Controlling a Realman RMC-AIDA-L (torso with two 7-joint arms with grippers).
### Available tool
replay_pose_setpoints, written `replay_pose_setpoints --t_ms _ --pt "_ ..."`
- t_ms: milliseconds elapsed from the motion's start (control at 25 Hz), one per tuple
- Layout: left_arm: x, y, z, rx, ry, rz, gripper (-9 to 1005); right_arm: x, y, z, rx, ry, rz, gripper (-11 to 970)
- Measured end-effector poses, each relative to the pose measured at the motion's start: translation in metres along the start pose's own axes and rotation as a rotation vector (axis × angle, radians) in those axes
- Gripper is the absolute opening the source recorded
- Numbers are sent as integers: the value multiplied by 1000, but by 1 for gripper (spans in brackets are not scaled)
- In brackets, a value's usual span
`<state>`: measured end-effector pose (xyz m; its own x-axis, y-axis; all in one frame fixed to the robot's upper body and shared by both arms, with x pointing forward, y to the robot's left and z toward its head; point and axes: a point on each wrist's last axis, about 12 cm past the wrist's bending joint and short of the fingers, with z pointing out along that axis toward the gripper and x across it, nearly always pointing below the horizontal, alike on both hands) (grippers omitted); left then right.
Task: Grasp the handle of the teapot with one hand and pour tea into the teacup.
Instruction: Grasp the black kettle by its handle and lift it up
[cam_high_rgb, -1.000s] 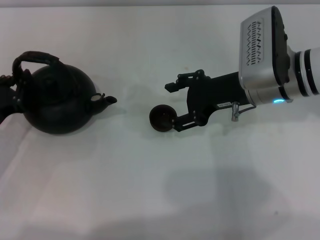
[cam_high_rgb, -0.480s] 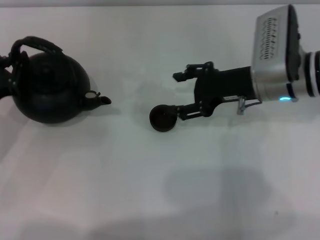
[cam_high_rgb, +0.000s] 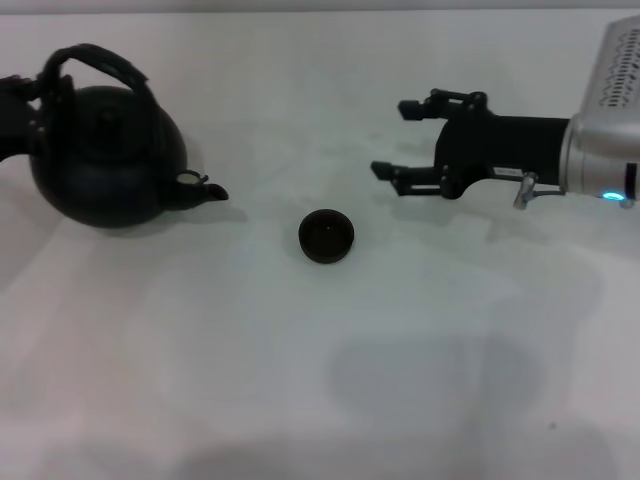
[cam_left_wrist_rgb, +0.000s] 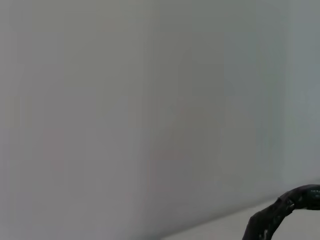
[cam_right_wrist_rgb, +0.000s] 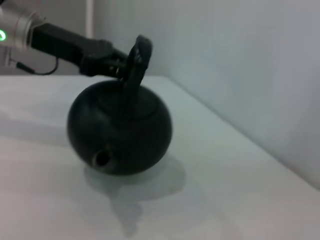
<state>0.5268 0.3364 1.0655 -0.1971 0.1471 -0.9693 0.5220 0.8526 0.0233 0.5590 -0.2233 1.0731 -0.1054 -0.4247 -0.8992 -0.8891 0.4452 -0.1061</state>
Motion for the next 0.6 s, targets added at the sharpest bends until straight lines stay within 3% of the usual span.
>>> replay_pose_setpoints --t_ms 600 --pt "-61 -22 36 60 132 134 128 17 -16 -27 157 -100 112 842"
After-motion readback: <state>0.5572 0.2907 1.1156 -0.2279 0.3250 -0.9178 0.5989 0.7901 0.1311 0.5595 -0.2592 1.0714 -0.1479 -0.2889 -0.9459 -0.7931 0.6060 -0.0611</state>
